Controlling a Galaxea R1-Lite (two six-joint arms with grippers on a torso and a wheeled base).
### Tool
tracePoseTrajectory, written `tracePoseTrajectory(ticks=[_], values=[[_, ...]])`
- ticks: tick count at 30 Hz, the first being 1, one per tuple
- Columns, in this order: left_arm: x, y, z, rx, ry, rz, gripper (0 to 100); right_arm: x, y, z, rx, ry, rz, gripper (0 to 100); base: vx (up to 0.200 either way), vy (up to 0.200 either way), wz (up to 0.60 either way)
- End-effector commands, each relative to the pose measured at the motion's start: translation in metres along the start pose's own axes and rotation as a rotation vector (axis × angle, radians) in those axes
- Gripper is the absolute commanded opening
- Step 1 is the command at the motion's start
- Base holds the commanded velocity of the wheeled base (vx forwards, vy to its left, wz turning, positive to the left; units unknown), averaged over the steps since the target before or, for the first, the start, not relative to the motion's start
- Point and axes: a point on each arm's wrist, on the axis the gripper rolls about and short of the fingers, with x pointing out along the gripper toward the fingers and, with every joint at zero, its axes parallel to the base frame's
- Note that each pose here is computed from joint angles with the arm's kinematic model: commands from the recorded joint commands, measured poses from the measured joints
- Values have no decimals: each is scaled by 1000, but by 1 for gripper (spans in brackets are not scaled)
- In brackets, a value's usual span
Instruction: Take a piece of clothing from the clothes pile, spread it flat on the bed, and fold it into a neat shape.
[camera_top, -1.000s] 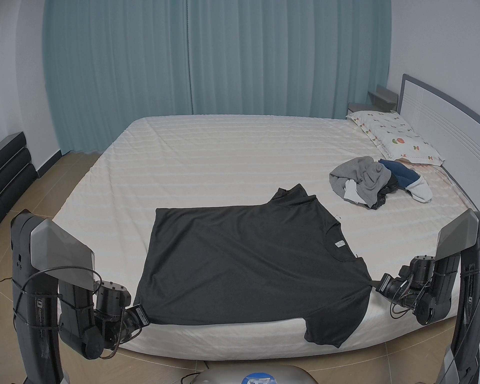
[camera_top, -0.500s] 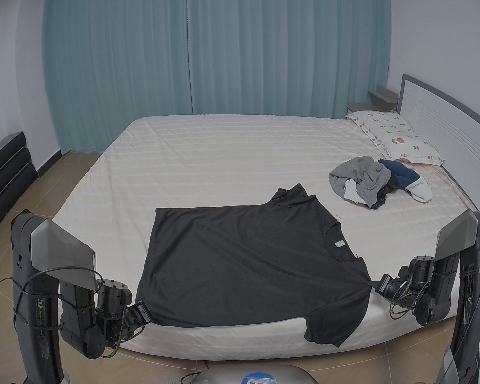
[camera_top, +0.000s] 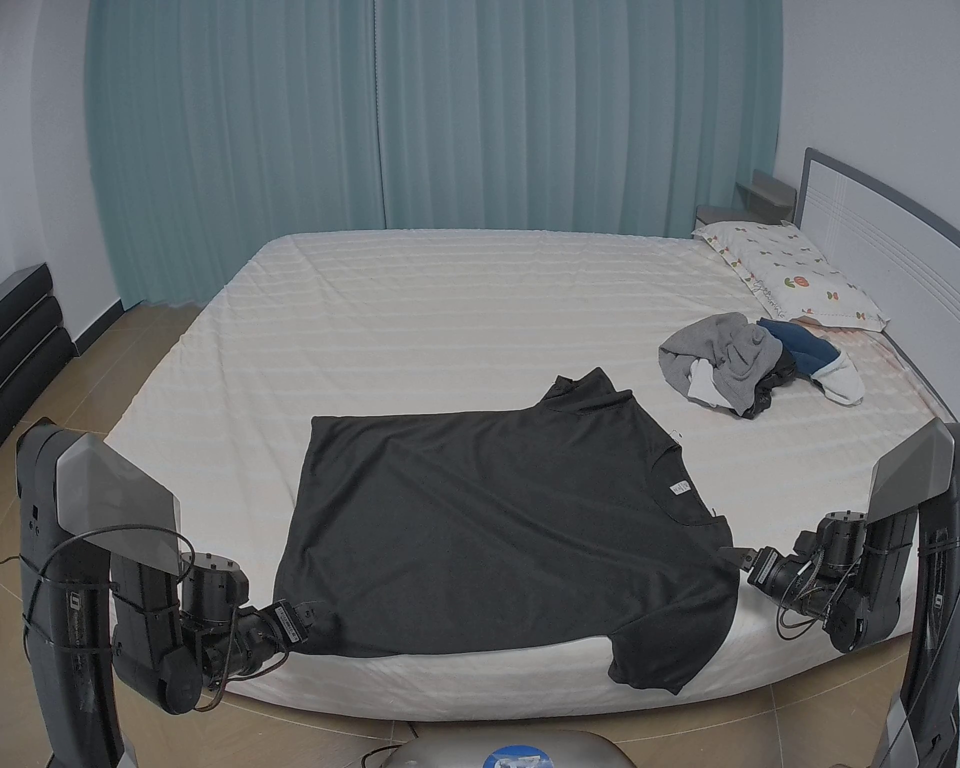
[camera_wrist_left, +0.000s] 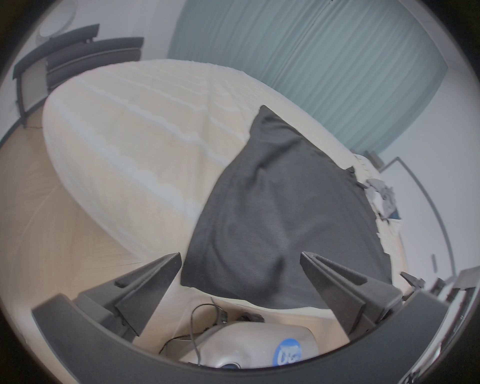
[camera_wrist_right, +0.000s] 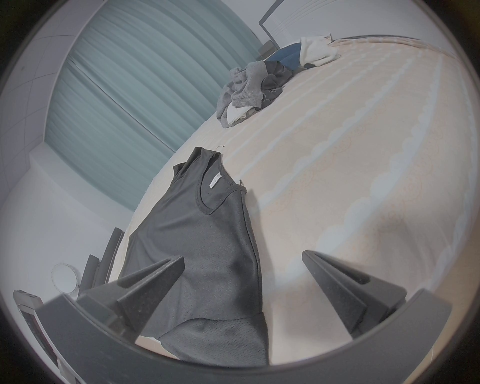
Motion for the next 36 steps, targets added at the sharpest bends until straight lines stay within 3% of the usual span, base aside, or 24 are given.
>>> tracePoseTrajectory(ticks=[1,5,7,9,13,18,28,36], values=[[-10,15,13,43,15,-120,100,-1,2,1,24,-7,9,100,0,0,0],[-15,27,15,188,56,-208,100,-2,3,-1,36,1,4,100,0,0,0],[-10,33,16,277,56,-208,100,-3,3,-1,37,3,5,100,0,0,0],[-4,34,14,309,60,-213,100,-4,4,-1,35,2,7,100,0,0,0],[8,37,2,311,120,-207,100,-3,5,-1,34,4,9,100,0,0,0],[8,41,-2,313,133,-188,100,-3,5,-1,34,5,10,100,0,0,0],[17,41,-1,332,94,-143,100,-3,7,-3,30,10,16,100,0,0,0],[15,35,-4,344,108,-171,100,-3,7,-3,30,12,15,100,0,0,0]])
